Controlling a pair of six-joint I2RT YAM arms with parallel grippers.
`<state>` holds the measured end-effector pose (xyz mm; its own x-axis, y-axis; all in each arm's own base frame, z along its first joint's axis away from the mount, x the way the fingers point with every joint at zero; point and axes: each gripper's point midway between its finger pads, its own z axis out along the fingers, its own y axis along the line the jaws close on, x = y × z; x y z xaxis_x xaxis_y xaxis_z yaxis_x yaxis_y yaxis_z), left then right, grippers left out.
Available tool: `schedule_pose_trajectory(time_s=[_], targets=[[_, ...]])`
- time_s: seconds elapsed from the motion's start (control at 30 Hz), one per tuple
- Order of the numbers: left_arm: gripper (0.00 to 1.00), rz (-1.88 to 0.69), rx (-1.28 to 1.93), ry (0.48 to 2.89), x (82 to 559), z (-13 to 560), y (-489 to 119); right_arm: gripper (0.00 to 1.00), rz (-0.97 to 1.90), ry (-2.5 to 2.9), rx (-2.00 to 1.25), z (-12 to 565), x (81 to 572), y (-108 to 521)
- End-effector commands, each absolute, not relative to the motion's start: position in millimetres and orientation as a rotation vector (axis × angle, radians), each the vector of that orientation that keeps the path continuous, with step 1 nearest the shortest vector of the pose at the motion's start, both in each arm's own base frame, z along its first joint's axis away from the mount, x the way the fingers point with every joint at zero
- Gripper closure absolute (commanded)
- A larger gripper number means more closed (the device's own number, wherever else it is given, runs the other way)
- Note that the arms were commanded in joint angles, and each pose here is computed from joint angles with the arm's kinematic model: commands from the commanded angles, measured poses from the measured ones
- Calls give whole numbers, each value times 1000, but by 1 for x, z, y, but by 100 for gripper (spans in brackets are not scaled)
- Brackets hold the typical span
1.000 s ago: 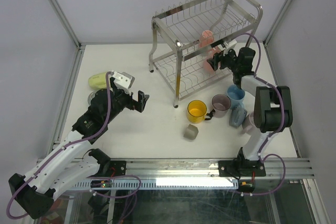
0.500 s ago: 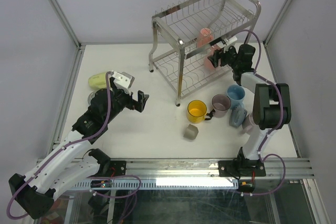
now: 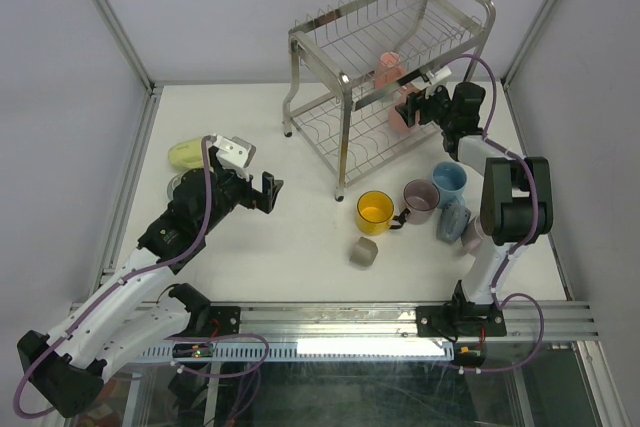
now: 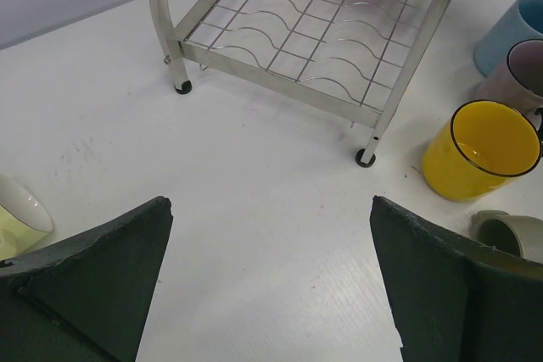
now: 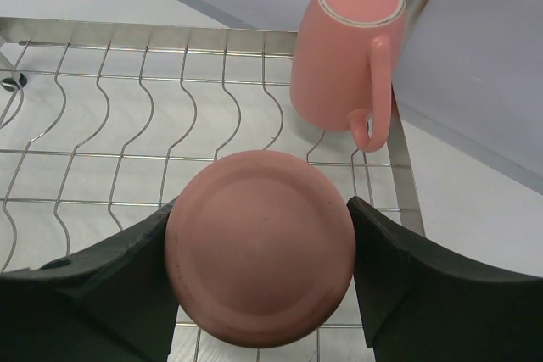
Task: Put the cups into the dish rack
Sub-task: Turn the cup upside down in the dish rack.
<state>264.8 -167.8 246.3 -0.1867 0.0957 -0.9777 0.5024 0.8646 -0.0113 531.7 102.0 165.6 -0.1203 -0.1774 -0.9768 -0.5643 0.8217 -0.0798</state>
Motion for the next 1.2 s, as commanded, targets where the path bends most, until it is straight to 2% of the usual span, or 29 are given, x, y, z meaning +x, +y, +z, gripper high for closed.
schedule_pose_trajectory(time_s=[0.0, 0.07, 0.1, 0.13, 0.17, 0.23, 0.6, 1.0, 1.1, 1.17], targets=[[1, -387, 460, 1721, 267, 251, -166, 80, 344, 1644, -568, 189, 541, 107], [1, -389, 461, 1718, 266, 252, -167, 79, 335, 1640, -566, 190, 540, 106], [1, -390, 461, 1718, 266, 252, -167, 16, 352, 1648, -531, 191, 540, 106], [1, -390, 460, 1716, 266, 252, -167, 7, 361, 1646, -523, 193, 539, 107], [1, -389, 461, 1719, 266, 252, -166, 4, 365, 1644, -519, 194, 539, 107], [1, -390, 459, 1715, 266, 253, -166, 1, 376, 1636, -513, 196, 539, 108], [1, -390, 457, 1716, 266, 253, -166, 1, 396, 1571, -520, 205, 533, 112], [1, -382, 450, 1711, 268, 254, -164, 2, 418, 1480, -754, 191, 490, 111], [1, -380, 444, 1712, 268, 254, -163, 4, 403, 1462, -848, 183, 481, 112], [1, -375, 440, 1711, 269, 254, -162, 12, 387, 1431, -915, 180, 477, 113]])
